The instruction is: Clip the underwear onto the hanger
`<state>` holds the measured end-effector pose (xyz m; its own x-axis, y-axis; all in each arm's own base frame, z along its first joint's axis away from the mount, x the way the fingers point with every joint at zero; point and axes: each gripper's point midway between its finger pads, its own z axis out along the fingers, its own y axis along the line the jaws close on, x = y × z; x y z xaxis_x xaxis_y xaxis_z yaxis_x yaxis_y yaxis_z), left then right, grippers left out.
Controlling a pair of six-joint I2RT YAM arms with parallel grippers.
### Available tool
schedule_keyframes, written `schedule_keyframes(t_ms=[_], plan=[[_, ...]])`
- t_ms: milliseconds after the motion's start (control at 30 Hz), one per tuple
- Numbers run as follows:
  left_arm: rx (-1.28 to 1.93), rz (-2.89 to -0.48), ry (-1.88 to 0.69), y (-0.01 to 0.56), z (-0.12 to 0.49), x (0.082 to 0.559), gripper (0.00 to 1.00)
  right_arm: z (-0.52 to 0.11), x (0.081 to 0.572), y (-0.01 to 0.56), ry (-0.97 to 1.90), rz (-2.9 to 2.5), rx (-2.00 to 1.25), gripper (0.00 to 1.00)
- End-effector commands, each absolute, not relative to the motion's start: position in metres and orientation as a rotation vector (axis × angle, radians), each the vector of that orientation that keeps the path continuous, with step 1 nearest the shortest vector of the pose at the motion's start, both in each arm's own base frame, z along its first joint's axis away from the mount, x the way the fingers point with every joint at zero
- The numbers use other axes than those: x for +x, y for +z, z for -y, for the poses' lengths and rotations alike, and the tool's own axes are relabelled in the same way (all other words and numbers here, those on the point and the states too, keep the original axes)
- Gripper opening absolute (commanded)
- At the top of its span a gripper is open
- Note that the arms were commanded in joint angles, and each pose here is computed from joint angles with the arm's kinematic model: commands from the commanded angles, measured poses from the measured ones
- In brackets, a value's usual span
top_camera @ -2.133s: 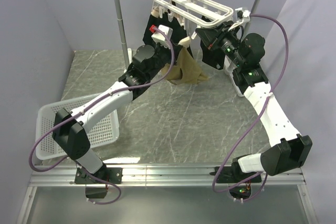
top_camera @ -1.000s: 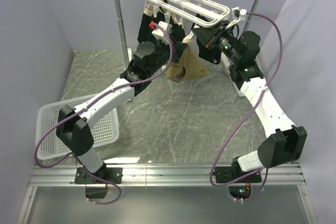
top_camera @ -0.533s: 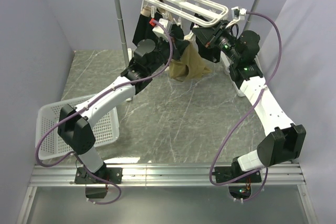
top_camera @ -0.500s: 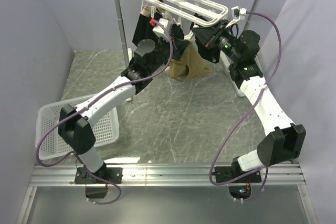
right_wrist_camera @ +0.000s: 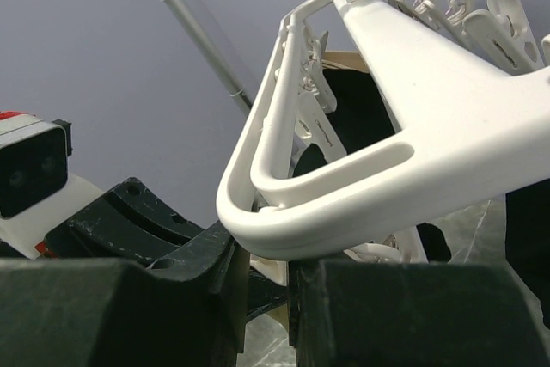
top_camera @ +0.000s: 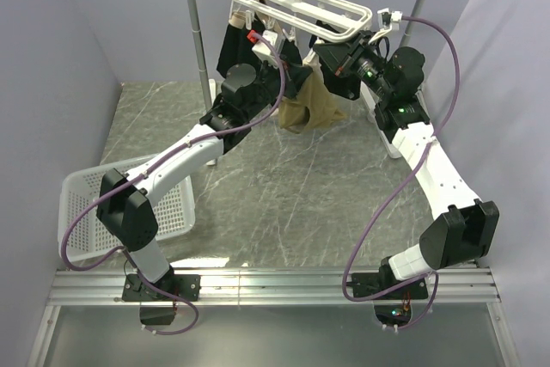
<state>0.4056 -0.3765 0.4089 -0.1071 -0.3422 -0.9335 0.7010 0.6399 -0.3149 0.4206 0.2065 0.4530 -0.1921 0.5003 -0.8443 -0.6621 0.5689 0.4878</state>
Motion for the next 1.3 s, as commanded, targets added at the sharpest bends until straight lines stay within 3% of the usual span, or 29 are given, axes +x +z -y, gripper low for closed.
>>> schedule_keyframes(t_ms=[0,1267], plan=[[0.316,-1.284,-0.961,0.458,0.374,0.396,0.00,-0.204,0.418,0.480,1.045,-1.357,-0.165,0.15],[0.329,-1.223,-0.966,0.476,0.377,0.397,0.00,-0.203,0.421,0.497,1.057,-1.320,-0.154,0.41]])
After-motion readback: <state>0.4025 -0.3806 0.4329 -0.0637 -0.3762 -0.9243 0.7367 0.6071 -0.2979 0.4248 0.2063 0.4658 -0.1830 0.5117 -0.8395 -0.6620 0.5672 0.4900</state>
